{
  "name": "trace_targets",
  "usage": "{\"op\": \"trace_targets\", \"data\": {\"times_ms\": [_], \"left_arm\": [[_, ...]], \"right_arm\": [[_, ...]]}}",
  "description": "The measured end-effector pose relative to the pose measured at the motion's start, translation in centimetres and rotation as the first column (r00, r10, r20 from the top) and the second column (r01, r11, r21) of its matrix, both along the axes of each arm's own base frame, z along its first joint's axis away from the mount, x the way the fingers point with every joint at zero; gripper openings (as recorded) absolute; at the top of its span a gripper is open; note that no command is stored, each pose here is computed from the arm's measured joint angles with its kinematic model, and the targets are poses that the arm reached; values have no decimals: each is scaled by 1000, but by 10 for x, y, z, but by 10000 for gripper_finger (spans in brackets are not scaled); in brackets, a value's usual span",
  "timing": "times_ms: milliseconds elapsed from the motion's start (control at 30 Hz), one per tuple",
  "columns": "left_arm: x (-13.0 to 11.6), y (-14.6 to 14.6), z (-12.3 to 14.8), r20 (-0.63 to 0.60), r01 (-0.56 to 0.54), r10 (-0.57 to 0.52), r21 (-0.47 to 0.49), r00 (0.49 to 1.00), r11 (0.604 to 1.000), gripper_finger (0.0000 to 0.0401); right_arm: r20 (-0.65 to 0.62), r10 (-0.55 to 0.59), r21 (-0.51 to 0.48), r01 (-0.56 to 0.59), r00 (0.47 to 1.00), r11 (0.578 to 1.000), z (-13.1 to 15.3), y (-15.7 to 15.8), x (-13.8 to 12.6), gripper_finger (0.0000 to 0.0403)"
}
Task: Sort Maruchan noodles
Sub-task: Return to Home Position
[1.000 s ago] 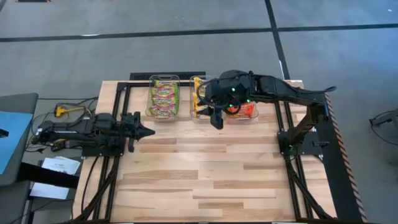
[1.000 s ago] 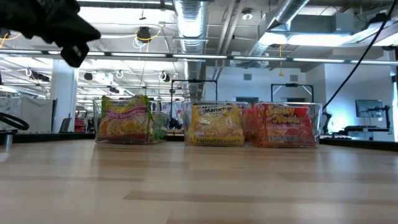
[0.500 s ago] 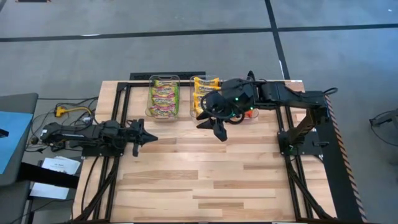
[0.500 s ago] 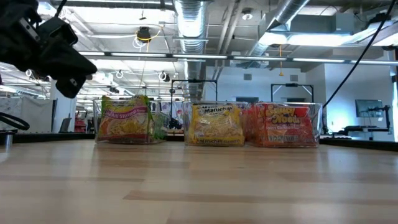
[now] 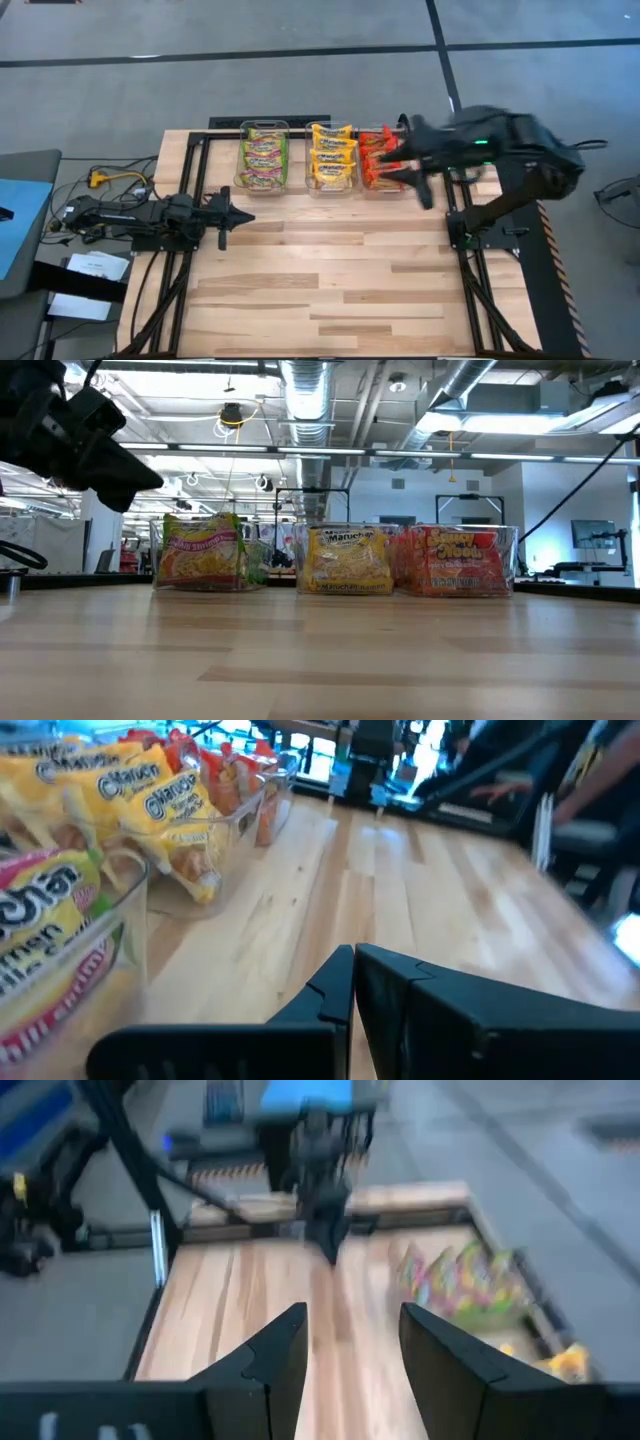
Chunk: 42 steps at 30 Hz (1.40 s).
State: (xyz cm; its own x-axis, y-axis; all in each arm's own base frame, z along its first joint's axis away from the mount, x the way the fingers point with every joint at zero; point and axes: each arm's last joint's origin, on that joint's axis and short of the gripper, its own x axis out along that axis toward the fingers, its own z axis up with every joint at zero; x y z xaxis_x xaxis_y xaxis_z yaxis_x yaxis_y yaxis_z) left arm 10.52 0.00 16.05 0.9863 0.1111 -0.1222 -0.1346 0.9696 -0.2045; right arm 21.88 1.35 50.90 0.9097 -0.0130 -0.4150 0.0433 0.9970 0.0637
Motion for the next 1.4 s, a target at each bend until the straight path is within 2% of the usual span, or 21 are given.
{"op": "trace_targets", "data": {"times_ms": [67,200,367,467,600,800,1133,1400], "left_arm": [[0,0,-1,-19,21,-20,60,1000,998,0],[2,-1,-3,-49,39,-33,130,998,991,0],[2,0,-4,-59,34,-26,130,998,991,0],[2,0,-4,-60,37,-28,148,998,988,0],[2,0,-4,-61,38,-29,151,998,988,0],[2,0,-4,-60,36,-28,143,998,989,0],[2,0,-4,-59,35,-27,134,998,990,0],[2,0,-4,-64,43,-32,176,997,984,0]], "right_arm": [[62,-25,-18,26,998,999,6,1,-25,182],[133,-57,-68,66,989,995,-5,3,-68,182],[230,-124,-52,140,965,989,-59,-1,-98,182],[316,-153,28,152,936,988,-101,-2,-103,182],[392,-165,73,148,905,986,-154,-2,-106,182],[408,-179,113,145,895,983,-216,-5,-118,182],[531,-74,137,1,844,991,-275,-4,-132,182],[512,-24,149,-61,859,987,-311,-1,-130,182]]}}
